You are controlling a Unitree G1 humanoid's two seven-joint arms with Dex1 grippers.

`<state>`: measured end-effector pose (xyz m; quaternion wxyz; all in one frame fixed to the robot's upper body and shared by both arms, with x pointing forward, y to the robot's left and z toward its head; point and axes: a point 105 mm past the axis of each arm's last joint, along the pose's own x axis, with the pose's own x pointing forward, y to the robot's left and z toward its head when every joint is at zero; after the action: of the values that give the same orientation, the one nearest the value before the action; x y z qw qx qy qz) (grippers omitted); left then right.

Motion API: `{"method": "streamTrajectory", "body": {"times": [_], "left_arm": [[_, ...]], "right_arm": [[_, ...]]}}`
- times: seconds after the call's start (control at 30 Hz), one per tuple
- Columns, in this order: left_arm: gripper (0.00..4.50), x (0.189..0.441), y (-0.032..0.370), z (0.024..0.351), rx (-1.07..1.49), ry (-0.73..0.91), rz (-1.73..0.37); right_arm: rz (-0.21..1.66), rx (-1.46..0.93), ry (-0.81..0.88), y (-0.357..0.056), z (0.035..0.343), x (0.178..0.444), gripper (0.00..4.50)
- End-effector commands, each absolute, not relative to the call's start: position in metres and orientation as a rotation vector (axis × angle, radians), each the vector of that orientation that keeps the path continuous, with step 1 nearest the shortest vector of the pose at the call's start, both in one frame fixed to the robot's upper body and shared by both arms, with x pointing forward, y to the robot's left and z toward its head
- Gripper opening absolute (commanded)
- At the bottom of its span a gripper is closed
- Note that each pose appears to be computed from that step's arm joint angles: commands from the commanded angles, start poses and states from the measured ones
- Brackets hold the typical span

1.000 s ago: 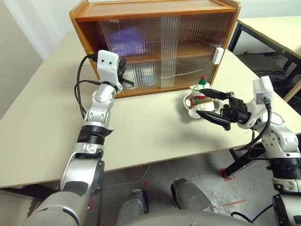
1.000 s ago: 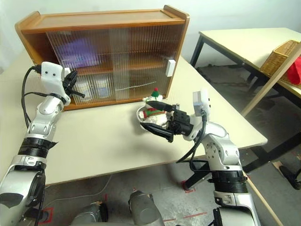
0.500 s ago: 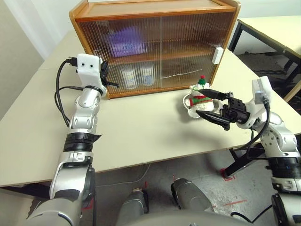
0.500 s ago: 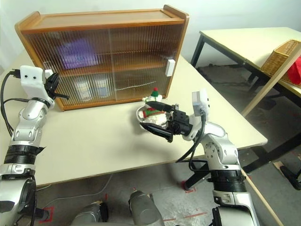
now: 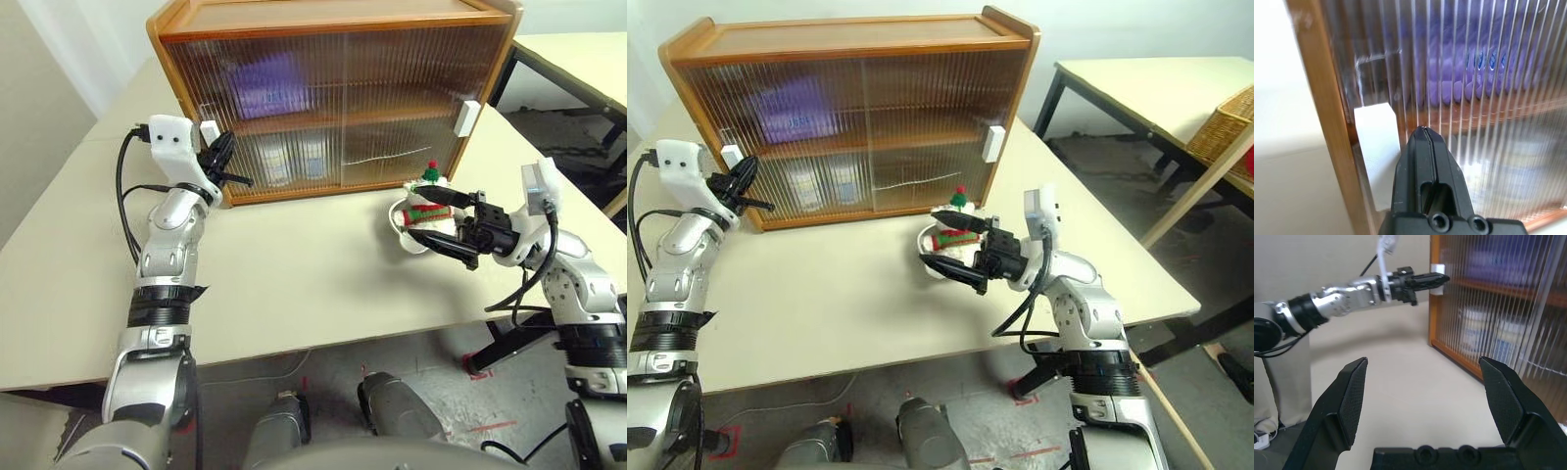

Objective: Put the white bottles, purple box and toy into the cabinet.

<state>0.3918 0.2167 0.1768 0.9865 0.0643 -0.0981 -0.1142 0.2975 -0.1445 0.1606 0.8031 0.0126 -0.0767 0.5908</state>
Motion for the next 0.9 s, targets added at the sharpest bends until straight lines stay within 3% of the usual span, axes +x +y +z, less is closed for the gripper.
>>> {"method": "streamTrajectory", "body": {"times": [0.03, 0.17, 0.3, 0.37, 0.7, 0.9], "left_arm": [[0.95, 0.370, 0.194, 0.175, 0.093, -0.192, -0.491], [2.34, 0.340, 0.178, 0.176, 0.000, -0.203, -0.720], [3.66, 0.321, 0.182, 0.180, -0.034, -0.225, -0.807], [4.41, 0.310, 0.188, 0.173, 0.019, -0.206, -0.849], [4.50, 0.279, 0.208, 0.174, 0.055, -0.208, -0.906], [4.50, 0.263, 0.206, 0.160, 0.060, -0.152, -0.931]], "right_arm": [[1.218, 0.016, -0.143, -0.153, 0.160, 0.304, 4.50], [1.139, 0.012, -0.136, -0.166, 0.161, 0.313, 4.50], [1.012, -0.009, -0.112, -0.190, 0.163, 0.331, 4.50], [0.906, -0.031, -0.093, -0.211, 0.161, 0.343, 3.87], [0.677, -0.111, -0.104, -0.256, 0.169, 0.365, 0.05], [0.544, -0.151, -0.151, -0.267, 0.183, 0.382, 0.01]]}}
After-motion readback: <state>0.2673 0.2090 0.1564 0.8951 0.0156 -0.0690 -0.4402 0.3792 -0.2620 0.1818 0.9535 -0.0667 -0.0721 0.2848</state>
